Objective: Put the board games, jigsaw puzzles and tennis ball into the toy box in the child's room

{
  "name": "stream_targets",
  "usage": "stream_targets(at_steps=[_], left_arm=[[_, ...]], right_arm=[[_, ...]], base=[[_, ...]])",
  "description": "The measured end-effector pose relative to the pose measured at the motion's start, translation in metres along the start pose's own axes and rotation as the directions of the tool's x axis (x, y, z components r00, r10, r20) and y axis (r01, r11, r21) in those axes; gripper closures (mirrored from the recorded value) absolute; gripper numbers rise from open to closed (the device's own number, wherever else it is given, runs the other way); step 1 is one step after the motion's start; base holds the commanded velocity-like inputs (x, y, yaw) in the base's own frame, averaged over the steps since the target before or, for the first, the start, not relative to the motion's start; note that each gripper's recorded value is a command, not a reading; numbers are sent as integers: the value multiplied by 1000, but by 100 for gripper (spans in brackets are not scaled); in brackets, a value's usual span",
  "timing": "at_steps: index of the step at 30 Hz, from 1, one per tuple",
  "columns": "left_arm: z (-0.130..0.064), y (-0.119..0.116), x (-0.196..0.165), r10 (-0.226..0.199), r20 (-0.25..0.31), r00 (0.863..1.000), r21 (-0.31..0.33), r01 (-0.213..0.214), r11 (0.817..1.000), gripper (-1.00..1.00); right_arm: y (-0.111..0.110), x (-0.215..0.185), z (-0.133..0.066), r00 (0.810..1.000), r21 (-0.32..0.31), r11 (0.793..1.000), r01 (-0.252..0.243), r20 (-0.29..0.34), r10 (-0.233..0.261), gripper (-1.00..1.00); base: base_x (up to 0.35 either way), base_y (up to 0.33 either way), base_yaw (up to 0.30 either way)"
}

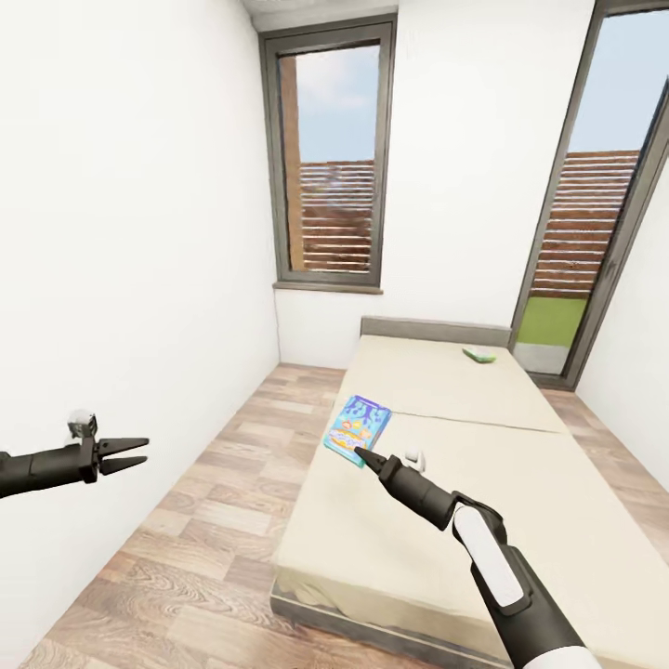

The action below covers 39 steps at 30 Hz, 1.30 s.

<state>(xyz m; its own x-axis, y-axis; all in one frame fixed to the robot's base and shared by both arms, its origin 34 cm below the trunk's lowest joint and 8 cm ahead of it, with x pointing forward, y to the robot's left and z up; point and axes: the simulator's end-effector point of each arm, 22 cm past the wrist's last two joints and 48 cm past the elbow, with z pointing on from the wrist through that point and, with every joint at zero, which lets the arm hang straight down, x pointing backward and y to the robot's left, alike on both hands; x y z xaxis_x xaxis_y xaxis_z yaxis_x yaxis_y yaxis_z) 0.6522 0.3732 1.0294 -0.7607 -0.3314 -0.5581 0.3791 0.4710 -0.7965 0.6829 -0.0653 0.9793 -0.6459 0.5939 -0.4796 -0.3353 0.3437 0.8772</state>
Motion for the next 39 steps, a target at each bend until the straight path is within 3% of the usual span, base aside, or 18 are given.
stream_targets(at_steps=[5, 14, 21, 39], left_arm=[[7, -15, -4, 26, -6, 1000, 16, -26, 1000, -100], [19, -33, -7, 29, -13, 1000, 46, -28, 999, -100], [26, -45, -8, 29, -17, 999, 65, -28, 998, -100], [34, -57, -6, 60, -45, 997, 74, -57, 996, -100]], right_arm=[[7, -3, 0, 1000, 2, 1000, 4, 0, -4, 100], [16, -9, -2, 1000, 7, 1000, 8, 0, -8, 100], [26, -12, -1, 1000, 5, 1000, 4, 0, -4, 100], [29, -17, -4, 1000, 15, 1000, 5, 0, -5, 100]], base=[[-20, 0, 18], [-166, -8, 16], [-260, -133, 253], [-22, -30, 287]])
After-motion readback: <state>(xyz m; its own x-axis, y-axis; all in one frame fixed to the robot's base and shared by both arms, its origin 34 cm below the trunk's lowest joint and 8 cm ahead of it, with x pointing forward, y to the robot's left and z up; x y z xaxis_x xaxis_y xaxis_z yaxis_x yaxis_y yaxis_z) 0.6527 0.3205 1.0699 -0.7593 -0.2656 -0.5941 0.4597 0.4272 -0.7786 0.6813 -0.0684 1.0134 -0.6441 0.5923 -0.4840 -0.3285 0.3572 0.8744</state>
